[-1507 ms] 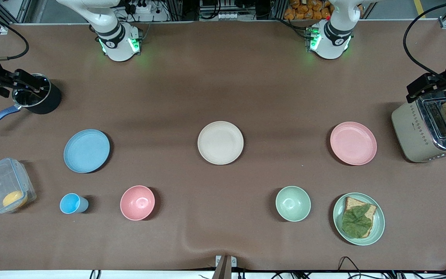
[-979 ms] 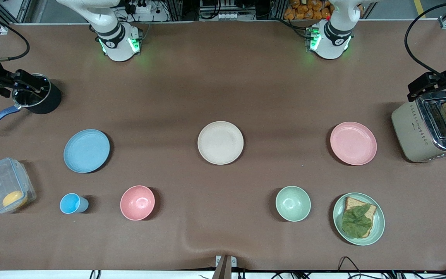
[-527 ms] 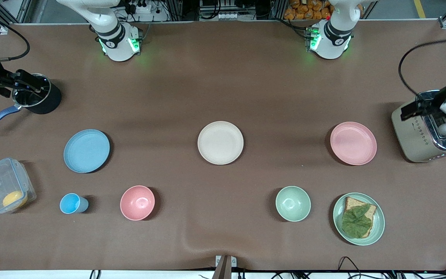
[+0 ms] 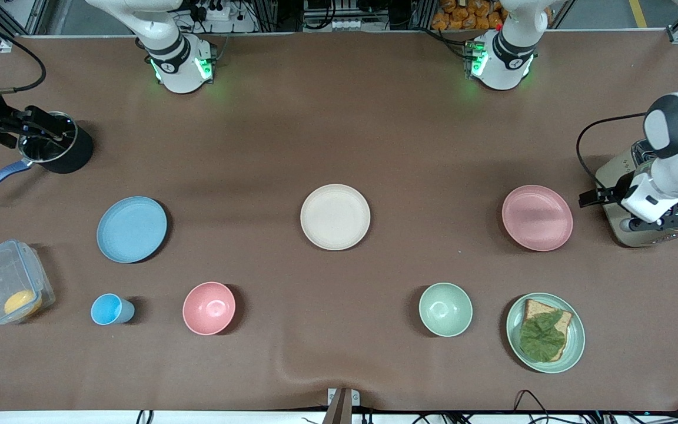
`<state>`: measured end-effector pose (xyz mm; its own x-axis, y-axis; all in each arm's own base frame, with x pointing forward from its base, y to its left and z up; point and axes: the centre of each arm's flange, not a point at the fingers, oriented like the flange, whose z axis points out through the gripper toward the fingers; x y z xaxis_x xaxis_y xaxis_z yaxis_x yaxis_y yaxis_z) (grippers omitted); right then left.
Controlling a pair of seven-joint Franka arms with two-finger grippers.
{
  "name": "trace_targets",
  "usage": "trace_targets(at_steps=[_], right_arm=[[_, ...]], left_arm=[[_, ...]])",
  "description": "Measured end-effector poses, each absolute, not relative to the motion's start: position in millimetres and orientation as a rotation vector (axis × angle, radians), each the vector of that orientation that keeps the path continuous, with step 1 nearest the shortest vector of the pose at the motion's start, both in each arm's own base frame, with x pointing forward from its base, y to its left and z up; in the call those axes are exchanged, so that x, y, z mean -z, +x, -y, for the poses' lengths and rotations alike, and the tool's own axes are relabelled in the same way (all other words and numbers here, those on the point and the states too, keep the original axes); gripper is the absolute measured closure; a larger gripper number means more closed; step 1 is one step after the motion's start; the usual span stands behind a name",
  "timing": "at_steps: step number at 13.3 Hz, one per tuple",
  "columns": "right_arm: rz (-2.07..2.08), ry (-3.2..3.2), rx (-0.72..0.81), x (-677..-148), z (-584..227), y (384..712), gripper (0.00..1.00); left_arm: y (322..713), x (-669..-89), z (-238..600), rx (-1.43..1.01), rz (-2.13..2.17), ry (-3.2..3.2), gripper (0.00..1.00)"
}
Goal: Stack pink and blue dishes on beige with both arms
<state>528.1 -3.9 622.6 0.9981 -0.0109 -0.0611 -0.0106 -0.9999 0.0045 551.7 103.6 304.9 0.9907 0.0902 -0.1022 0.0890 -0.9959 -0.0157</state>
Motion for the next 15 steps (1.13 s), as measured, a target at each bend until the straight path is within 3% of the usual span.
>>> trace_targets(at_steps=[6, 7, 9, 10, 11, 13, 14, 15], right_arm=[[0.016, 3.136, 0.109, -618, 4, 528, 0.0], [0.016, 3.136, 0.109, -618, 4, 528, 0.0], [0.016, 3.136, 0.109, -618, 4, 528, 0.0], [0.016, 3.136, 0.109, -618, 4, 528, 0.0], [0.016, 3.136, 0.109, -618, 4, 528, 0.0], [0.016, 3.136, 0.11, -618, 4, 528, 0.0], [0.017, 3.136, 0.112, -616, 4, 528, 0.0], [0.022, 3.136, 0.116, -612, 6, 529, 0.0]], left_arm=[[537, -211, -113, -0.076, 0.18, -3.151, 0.01], [535, -206, -114, -0.078, 0.184, -3.153, 0.06], [533, -200, -118, -0.077, 0.198, -3.154, 0.26], [532, -197, -121, -0.079, 0.208, -3.155, 0.26], [531, -195, -124, -0.081, 0.217, -3.156, 0.33], [530, -193, -125, -0.085, 0.221, -3.156, 0.56], [530, -193, -125, -0.085, 0.221, -3.156, 0.57], [530, -193, -125, -0.085, 0.22, -3.156, 0.65]])
